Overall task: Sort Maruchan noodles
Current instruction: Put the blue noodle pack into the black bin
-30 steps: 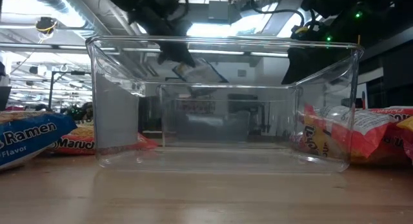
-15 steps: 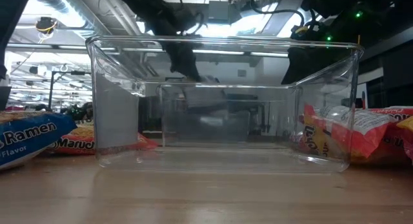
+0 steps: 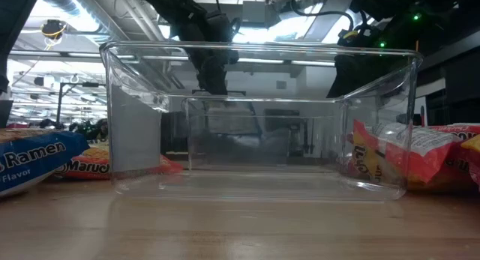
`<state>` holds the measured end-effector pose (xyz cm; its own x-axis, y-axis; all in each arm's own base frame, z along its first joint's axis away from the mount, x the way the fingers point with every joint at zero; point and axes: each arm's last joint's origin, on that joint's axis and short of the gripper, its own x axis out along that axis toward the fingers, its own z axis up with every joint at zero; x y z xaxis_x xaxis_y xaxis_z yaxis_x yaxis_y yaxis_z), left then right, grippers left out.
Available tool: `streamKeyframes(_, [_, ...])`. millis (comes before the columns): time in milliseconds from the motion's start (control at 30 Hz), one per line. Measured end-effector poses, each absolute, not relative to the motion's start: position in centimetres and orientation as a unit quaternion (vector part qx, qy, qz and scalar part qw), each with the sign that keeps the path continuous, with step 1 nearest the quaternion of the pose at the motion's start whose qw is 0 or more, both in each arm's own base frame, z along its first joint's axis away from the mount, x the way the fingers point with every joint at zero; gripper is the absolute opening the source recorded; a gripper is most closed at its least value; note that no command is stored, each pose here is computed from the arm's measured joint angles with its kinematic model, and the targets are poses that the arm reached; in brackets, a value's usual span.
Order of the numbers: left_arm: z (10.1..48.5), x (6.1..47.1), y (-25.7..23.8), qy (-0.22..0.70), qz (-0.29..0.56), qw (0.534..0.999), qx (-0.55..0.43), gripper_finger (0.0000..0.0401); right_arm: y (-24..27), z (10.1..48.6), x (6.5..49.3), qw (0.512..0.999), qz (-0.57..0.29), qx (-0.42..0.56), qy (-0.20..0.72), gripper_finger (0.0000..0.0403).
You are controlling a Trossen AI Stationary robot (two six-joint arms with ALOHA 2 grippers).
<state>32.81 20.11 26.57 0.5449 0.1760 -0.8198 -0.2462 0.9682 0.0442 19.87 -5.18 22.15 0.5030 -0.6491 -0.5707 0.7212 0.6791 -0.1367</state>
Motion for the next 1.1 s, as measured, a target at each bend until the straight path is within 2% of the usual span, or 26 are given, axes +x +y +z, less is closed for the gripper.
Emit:
streamKeyframes(500, [25.9,33.0,18.5,0.497,0.080,0.863,-0.044,0.0000,-5.1,22.1,19.9,0.872,-0.374,0.070,0.308,0.0351])
streamKeyframes(967, [26.0,33.2,18.3,0.483,0.048,0.872,-0.061,0.0000,-5.1,22.1,19.9,0.872,-0.374,0.070,0.308,0.0351])
streamKeyframes(1100, [26.0,33.2,18.3,0.481,0.045,0.874,-0.055,0.0021,-5.1,22.1,19.9,0.872,-0.373,0.069,0.309,0.0351])
